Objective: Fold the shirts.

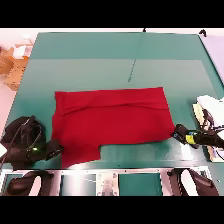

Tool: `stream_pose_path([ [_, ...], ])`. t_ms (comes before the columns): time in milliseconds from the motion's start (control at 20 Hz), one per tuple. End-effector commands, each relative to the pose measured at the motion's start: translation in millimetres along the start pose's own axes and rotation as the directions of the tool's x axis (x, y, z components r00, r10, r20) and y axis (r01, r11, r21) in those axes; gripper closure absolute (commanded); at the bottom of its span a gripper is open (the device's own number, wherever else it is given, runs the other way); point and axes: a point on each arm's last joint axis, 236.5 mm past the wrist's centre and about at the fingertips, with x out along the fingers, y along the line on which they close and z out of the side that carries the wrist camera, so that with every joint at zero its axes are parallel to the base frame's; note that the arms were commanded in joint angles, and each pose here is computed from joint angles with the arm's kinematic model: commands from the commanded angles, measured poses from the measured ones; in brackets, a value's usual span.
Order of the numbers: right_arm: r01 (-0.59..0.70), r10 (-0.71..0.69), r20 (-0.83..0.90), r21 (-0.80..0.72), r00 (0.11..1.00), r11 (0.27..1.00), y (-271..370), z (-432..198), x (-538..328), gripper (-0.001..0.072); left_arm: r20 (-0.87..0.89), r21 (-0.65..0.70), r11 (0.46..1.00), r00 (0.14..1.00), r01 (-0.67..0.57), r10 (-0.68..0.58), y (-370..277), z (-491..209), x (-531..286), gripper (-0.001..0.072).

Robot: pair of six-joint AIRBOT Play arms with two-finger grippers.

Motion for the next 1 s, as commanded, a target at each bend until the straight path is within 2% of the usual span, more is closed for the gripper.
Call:
stream_pose_path([
  [0, 0.018, -0.017, 0.042, -0.021, 0.999, 1.000, 7, 12, -24, 0.0700, 0.042, -0.013, 1.000, 0.999, 0.008, -0.008, -10, 7, -14, 0.0682],
  [200, -0.100, 0.101, 0.101, -0.015, 0.990, 0.995, 50, 57, -46, 0.0700, 0.061, 0.053, 0.998, 0.998, 0.029, -0.032, -44, 66, -35, 0.0682],
  [300, -0.168, 0.169, 0.112, -0.017, 0.979, 0.986, 73, 84, -51, 0.0700, 0.081, 0.102, 0.992, 0.994, 0.070, -0.079, -70, 112, -44, 0.0682],
  [450, -0.251, 0.252, 0.139, -0.029, 0.958, 0.968, 108, 128, -52, 0.0699, 0.095, 0.138, 0.988, 0.992, 0.067, -0.080, -86, 171, -47, 0.0682],
  [650, -0.268, 0.274, 0.118, -0.068, 0.954, 0.961, 147, 177, -11, 0.0699, 0.085, 0.119, 0.990, 0.992, 0.080, -0.090, -85, 236, -18, 0.0681],
  [850, -0.276, 0.276, 0.043, -0.006, 0.960, 0.961, 163, 218, 68, 0.0685, 0.109, 0.075, 0.992, 0.988, 0.105, -0.113, -69, 295, 32, 0.0678],
  [900, -0.275, 0.275, 0.019, 0.015, 0.961, 0.961, 163, 226, 88, 0.0514, 0.120, 0.040, 0.992, 0.985, 0.120, -0.124, -64, 308, 46, 0.0410],
  [950, -0.272, 0.272, -0.005, 0.023, 0.962, 0.962, 161, 231, 101, 0.0302, 0.135, 0.008, 0.989, 0.980, 0.147, -0.147, -64, 318, 55, 0.0069],
])
